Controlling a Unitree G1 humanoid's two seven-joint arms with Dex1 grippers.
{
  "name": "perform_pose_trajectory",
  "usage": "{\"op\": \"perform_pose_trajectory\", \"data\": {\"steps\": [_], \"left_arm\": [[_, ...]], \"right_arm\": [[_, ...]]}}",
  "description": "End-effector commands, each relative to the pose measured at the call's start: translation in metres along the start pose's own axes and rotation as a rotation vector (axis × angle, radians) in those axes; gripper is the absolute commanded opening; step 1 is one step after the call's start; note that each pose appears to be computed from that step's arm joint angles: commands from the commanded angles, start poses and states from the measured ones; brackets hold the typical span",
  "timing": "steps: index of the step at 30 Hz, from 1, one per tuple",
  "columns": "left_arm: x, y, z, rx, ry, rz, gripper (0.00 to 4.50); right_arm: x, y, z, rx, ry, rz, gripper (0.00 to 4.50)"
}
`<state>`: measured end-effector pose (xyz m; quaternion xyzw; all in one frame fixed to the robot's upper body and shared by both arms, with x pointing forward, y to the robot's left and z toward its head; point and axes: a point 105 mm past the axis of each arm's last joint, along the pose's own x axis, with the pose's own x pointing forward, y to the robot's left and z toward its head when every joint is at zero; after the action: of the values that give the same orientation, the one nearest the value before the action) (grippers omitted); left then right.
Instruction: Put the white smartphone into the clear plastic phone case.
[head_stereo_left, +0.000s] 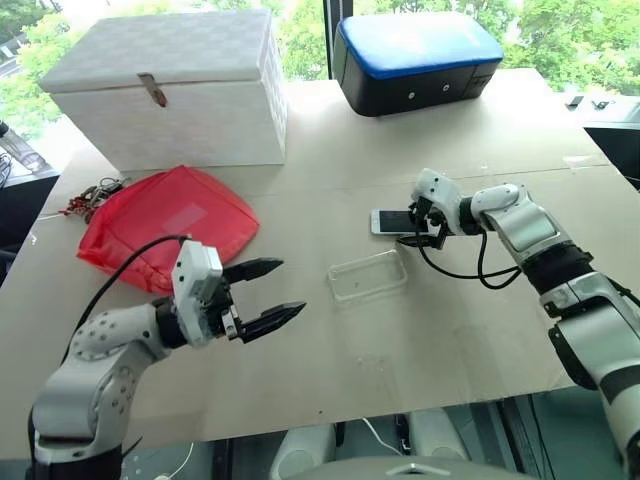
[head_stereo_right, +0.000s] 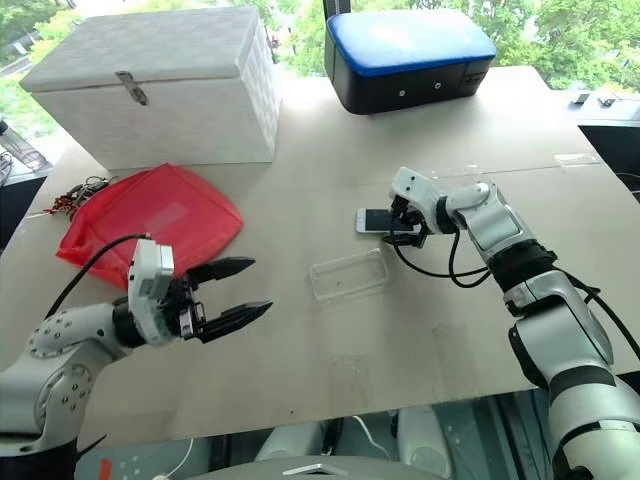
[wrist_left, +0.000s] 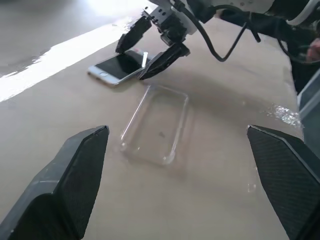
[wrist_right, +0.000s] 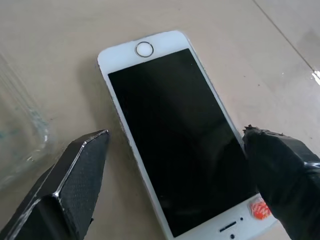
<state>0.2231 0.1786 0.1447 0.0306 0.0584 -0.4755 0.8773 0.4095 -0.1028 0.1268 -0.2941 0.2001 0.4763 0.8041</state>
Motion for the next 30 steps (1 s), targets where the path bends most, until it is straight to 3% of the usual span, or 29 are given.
{"op": "perform_pose_trajectory", "data": {"steps": [1,7,11,12,16,21,25,30], "left_arm": [[0.000,0.001,0.009,0.077,-0.039,0.042,4.48],[0.006,0.002,0.006,0.087,-0.055,0.077,4.48],[0.010,-0.001,0.002,0.081,-0.060,0.084,4.50],[0.011,-0.002,0.001,0.080,-0.065,0.087,4.50],[0.016,-0.003,0.001,0.084,-0.077,0.093,4.50],[0.019,0.001,0.002,0.092,-0.094,0.122,4.50],[0.024,0.003,-0.004,0.084,-0.095,0.121,4.50],[0.031,0.009,-0.005,0.074,-0.106,0.094,4.50]], "right_arm": [[0.000,-0.010,-0.006,-0.043,0.045,0.001,4.50],[-0.002,-0.009,-0.021,-0.029,0.101,0.072,4.50],[-0.004,0.000,-0.039,0.026,0.149,0.134,2.83],[-0.004,-0.001,-0.042,0.042,0.150,0.121,2.76],[-0.016,-0.018,-0.048,0.113,0.119,-0.033,2.76],[-0.063,-0.032,-0.055,0.301,0.043,-0.324,2.76],[-0.108,-0.010,-0.072,0.492,0.114,-0.571,2.76],[-0.119,0.023,-0.085,0.737,0.202,-0.710,2.76]]}}
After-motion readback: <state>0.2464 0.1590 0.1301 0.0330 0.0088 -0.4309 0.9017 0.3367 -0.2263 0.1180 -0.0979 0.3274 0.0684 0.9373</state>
